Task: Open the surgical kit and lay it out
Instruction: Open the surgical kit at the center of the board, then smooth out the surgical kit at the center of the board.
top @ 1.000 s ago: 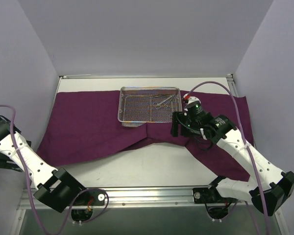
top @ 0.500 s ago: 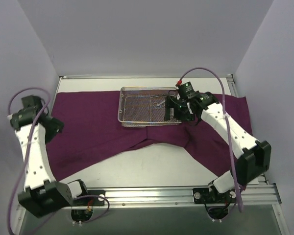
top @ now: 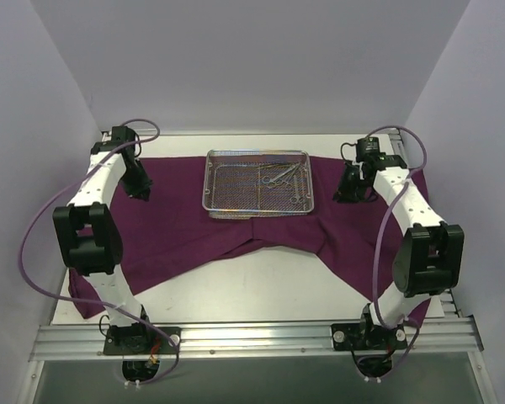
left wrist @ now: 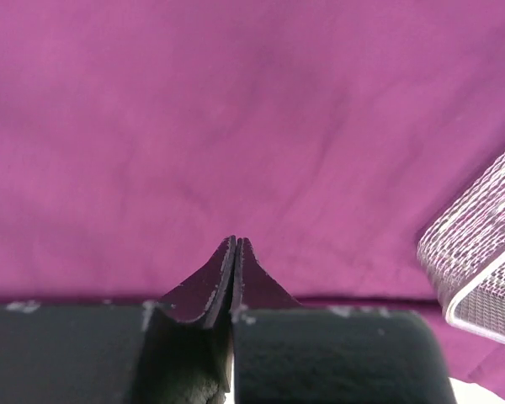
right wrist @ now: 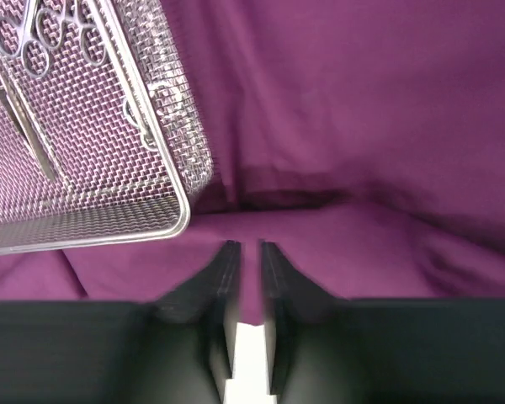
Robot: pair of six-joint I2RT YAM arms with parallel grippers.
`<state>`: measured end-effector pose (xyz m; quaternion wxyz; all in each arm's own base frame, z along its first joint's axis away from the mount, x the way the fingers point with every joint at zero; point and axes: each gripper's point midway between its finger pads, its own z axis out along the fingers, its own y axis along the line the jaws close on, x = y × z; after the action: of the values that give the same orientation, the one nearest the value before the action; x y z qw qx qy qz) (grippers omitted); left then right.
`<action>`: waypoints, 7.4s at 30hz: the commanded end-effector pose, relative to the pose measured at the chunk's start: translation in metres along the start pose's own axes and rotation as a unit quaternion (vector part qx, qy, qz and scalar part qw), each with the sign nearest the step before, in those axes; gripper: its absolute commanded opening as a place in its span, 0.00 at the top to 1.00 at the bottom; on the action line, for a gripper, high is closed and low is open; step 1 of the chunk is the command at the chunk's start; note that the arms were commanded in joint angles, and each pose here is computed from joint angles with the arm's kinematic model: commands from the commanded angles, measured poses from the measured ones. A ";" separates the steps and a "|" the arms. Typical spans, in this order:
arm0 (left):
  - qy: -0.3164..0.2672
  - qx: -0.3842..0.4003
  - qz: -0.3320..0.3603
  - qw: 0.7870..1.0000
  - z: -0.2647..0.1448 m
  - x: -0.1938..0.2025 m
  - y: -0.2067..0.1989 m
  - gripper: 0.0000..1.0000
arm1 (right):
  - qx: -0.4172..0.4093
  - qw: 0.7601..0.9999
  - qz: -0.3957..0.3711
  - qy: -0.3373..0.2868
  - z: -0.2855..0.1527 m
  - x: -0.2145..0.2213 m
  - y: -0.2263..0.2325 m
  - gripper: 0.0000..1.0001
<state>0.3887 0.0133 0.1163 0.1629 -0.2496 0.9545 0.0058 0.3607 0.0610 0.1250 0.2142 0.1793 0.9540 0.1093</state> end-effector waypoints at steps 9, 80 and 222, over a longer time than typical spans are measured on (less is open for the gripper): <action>0.035 0.109 0.040 0.993 0.051 -0.027 -0.061 0.98 | -0.053 0.996 -0.012 0.066 0.066 0.023 0.042 1.00; 0.035 0.216 -0.142 0.965 0.189 -0.151 -0.049 0.94 | 0.154 0.986 0.067 0.018 0.238 -0.134 -0.150 1.00; 0.110 0.133 -0.043 0.984 0.057 0.013 -0.049 0.91 | 0.066 0.991 -0.066 0.099 0.027 0.073 0.012 1.00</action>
<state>0.4047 -0.0210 0.0663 0.0991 -0.2602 0.9519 -0.1279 0.2970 0.1518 0.0901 0.1212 0.0852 0.9803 0.1306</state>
